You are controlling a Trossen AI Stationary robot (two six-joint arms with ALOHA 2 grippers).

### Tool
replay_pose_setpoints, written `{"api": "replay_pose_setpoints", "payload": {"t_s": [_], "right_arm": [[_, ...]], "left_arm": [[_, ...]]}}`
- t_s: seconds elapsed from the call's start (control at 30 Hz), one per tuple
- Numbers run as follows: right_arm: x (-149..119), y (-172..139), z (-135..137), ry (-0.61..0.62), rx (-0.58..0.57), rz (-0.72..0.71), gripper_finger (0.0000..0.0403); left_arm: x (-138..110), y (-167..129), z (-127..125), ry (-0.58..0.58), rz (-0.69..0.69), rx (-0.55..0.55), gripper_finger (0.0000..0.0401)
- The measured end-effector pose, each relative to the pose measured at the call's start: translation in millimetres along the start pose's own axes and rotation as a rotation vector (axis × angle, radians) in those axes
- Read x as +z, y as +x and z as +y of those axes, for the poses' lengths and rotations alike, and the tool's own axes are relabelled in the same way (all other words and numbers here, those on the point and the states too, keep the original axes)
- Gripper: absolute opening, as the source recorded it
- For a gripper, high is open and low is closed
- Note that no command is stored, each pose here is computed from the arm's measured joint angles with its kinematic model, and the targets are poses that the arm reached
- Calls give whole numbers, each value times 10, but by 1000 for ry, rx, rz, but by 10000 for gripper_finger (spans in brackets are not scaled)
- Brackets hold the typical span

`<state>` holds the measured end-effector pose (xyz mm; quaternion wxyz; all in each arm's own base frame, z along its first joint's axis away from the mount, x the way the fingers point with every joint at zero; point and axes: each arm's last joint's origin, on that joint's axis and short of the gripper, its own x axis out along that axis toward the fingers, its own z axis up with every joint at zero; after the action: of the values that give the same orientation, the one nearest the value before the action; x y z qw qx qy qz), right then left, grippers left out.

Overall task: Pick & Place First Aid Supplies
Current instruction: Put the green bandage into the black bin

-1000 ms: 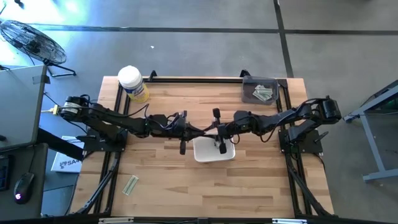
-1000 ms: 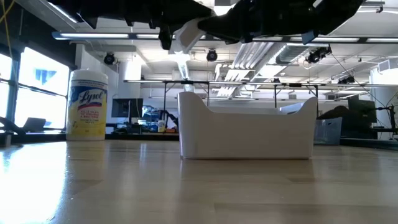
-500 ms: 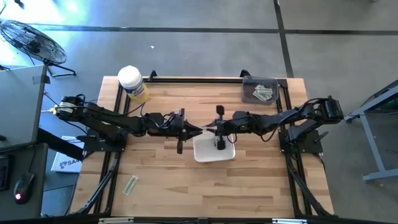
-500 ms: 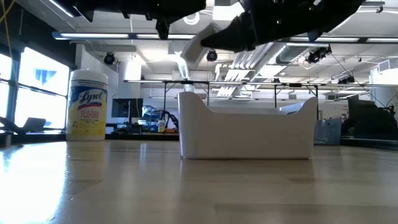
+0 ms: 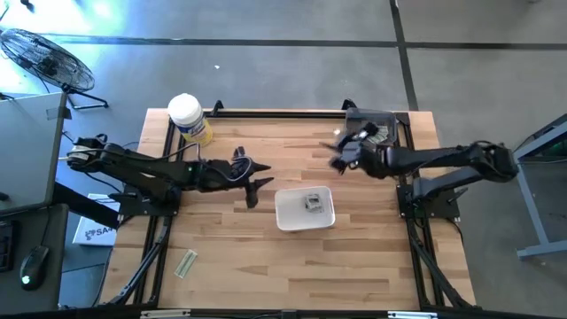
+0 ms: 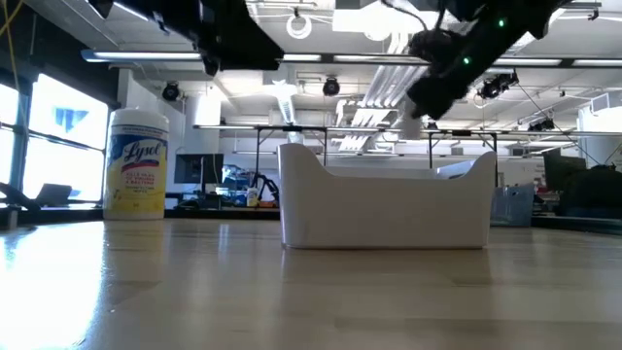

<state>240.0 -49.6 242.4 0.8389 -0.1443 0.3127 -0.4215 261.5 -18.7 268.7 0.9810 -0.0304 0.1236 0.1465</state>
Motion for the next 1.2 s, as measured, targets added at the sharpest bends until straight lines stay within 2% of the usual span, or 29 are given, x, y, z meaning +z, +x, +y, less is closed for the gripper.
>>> {"api": "replay_pose_setpoints", "payload": {"t_s": [0.17, 0.53, 0.8, 1.2], "right_arm": [[-245, 162, -432, 128, -243, 213, 2], [-816, 773, -1002, 262, -415, 625, 1], [-1099, 1109, -1078, 281, -427, 750, 3], [-1235, 1256, -1025, 236, -463, 815, 7]], "left_arm": [[-85, 41, 6, 24, 59, 40, 165], [-172, 116, -18, 13, 104, 22, 166], [-175, 115, -26, 13, 110, -4, 166], [-176, 114, -29, 13, 110, -5, 166]]}}
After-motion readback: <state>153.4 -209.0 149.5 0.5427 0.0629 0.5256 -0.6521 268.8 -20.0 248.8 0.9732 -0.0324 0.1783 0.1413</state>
